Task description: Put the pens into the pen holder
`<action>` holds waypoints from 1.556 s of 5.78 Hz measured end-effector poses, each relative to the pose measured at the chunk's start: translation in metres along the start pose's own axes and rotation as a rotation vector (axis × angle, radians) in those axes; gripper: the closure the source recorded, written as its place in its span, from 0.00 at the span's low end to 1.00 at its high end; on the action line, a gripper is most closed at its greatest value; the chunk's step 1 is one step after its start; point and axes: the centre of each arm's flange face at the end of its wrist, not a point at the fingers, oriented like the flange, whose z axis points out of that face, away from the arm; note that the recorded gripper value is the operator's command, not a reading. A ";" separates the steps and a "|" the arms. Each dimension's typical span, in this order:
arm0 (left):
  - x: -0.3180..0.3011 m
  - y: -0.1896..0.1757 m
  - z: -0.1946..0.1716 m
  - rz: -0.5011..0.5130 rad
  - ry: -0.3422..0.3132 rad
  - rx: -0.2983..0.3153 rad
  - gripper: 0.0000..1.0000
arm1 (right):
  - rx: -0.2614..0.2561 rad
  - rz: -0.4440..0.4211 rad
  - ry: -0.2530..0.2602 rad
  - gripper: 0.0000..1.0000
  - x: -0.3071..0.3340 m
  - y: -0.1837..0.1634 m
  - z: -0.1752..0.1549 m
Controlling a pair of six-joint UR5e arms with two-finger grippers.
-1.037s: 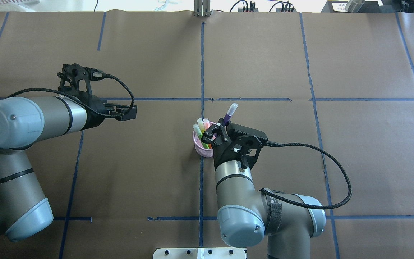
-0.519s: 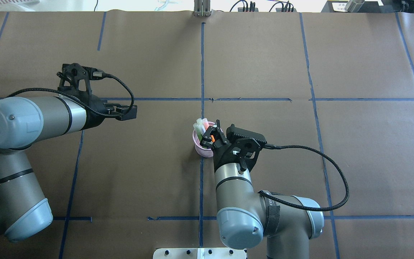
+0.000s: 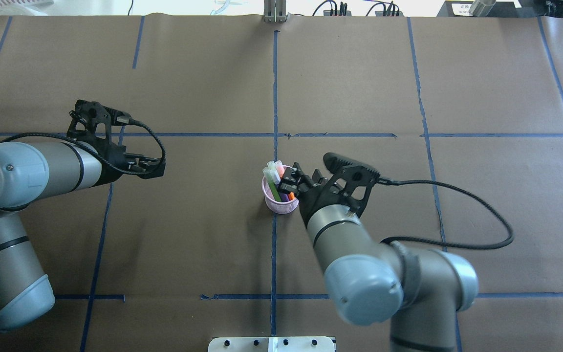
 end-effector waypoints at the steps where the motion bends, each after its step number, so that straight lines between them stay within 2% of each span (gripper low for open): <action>1: -0.030 0.014 0.013 0.097 -0.056 -0.040 0.01 | -0.093 0.001 0.014 0.51 0.022 -0.037 -0.008; 2: -0.068 0.022 0.024 0.150 -0.088 -0.102 0.01 | -0.191 0.001 0.044 0.52 0.052 -0.082 -0.011; 4: -0.170 -0.001 0.015 0.174 -0.049 -0.215 0.01 | -0.362 -0.082 0.099 0.52 0.123 -0.185 -0.014; 5: -0.236 -0.013 0.004 0.180 -0.014 -0.257 0.01 | -0.450 -0.142 0.100 0.52 0.170 -0.244 -0.025; 6: -0.306 -0.019 -0.007 0.178 -0.001 -0.281 0.00 | -0.528 -0.174 0.089 0.52 0.221 -0.286 -0.041; 7: -0.352 -0.018 -0.018 0.155 0.015 -0.291 0.00 | -0.581 -0.177 0.083 0.52 0.263 -0.304 -0.055; 9: -0.403 -0.016 -0.056 0.023 0.121 -0.300 0.00 | -0.634 -0.200 0.115 0.52 0.327 -0.308 -0.066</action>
